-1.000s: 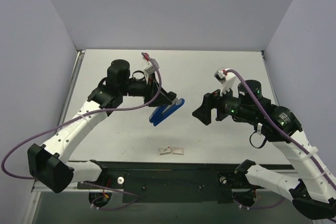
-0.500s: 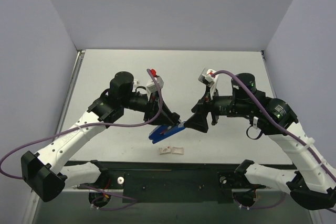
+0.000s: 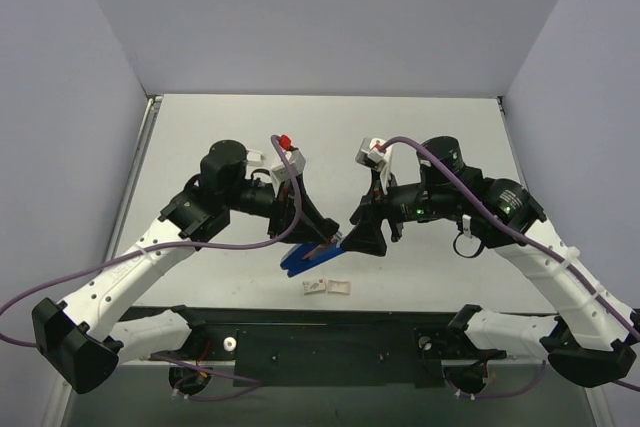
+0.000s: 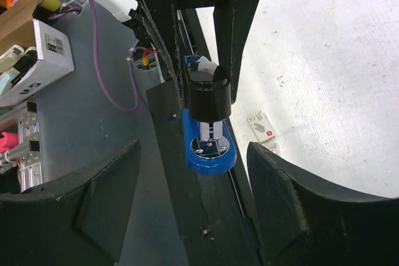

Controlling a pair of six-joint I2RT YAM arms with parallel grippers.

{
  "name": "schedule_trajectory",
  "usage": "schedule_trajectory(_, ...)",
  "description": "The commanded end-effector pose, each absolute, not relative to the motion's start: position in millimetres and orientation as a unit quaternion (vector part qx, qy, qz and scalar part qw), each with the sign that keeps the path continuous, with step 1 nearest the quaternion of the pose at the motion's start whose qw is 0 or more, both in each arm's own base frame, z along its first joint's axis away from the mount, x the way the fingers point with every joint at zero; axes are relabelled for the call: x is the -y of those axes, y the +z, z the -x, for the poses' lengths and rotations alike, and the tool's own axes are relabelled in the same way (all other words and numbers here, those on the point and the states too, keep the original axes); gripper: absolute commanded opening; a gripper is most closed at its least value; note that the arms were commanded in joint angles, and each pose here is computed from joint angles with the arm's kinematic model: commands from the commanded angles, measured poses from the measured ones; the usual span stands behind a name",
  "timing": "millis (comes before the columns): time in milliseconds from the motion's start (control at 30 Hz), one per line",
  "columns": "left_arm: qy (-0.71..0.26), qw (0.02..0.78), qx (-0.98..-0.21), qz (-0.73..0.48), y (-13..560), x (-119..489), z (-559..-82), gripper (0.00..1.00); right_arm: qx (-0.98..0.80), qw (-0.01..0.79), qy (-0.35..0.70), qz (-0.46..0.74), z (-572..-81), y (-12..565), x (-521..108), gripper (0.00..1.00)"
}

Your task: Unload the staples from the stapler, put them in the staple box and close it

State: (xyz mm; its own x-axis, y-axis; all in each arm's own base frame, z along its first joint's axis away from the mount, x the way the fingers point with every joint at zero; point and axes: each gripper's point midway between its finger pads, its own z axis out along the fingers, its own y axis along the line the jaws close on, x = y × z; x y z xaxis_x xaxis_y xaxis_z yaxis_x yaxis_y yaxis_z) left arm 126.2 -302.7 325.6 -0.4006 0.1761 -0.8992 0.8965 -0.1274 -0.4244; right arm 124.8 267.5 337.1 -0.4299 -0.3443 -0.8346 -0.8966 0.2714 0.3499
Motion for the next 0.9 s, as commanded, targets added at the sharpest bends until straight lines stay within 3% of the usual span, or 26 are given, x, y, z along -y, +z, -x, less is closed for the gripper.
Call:
schedule_trajectory(0, -0.611, 0.329, -0.537, -0.48, 352, 300, -114, 0.0, -0.702, 0.319, 0.448, 0.453, -119, 343, -278, 0.62)
schedule_trajectory(367, -0.623, 0.332, -0.525, -0.475, 358, 300, -112, 0.0, -0.693, 0.309, 0.456, 0.465, -113, 336, -285, 0.49)
schedule_trajectory(867, -0.634, 0.335, -0.506, -0.48, 368, 296, -102, 0.0, -0.692, 0.305, 0.459, 0.466, -115, 329, -294, 0.43)
